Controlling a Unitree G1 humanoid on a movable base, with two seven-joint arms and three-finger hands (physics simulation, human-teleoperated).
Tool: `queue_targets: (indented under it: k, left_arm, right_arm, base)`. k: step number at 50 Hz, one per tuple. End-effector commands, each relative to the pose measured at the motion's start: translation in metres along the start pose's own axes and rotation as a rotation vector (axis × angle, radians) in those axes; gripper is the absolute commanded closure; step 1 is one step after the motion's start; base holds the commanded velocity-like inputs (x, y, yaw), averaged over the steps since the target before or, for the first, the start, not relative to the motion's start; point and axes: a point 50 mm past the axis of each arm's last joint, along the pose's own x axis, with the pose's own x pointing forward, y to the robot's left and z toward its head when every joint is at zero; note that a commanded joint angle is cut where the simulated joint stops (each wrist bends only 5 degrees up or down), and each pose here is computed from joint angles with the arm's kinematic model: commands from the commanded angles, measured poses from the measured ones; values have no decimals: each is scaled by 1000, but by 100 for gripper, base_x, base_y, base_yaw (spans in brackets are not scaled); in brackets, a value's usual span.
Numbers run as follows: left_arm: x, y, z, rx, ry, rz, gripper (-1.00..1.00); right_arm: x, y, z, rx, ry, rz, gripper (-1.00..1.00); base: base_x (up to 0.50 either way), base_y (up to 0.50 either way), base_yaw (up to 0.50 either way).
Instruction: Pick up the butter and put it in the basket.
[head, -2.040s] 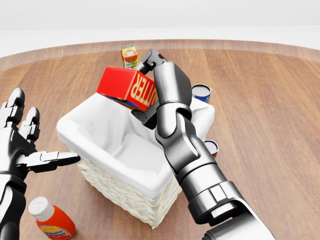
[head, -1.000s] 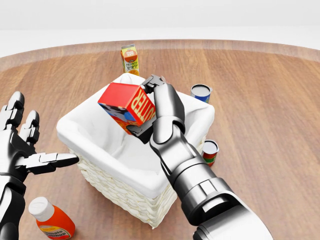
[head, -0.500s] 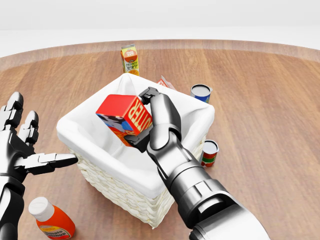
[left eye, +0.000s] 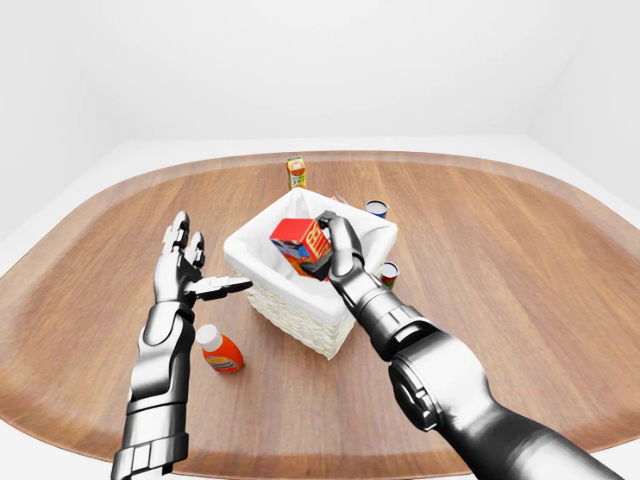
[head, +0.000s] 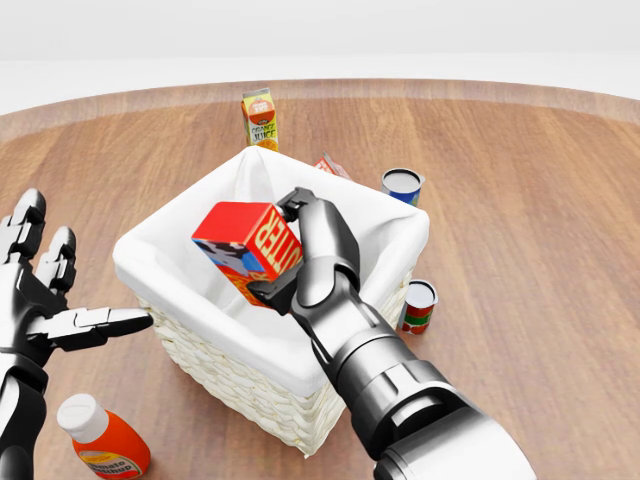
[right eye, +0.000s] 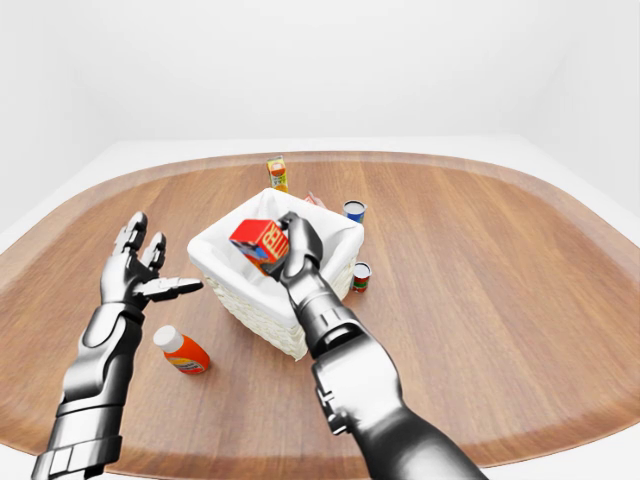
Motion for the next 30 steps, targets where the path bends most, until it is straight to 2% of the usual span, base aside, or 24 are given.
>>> queue_targets:
  k: [1,2,3,4,5,30]
  left_arm:
    - [0,2,-2,-3,9,4,-100]
    - [0,2,-2,-3,10,4,-100]
    - [0,2,-2,-3,9,5,-100]
    - [0,2,-2,-3,8,5,-100]
    - [-1,1,-2,-3,7,4,-100]
    - [0,2,-6,-3,25,5,-100]
  right_arm:
    - [2,-6,11,12,-27,-52,100]
    - [2,-6,11,21,-25,-58,100]
    - [2,-6,11,20,-26,-63,66]
    - [2,-7,11,19,-27,-67,4]
    - [2,-7,12,23,-29,-68,-100]
    - [-1,-2,12,23,-40,-57,-100]
  base:
    - [0,0,0]
    - [0,0,0]
    - [0,0,0]
    - [0,0,0]
    - [0,0,0]
    - [0,0,0]
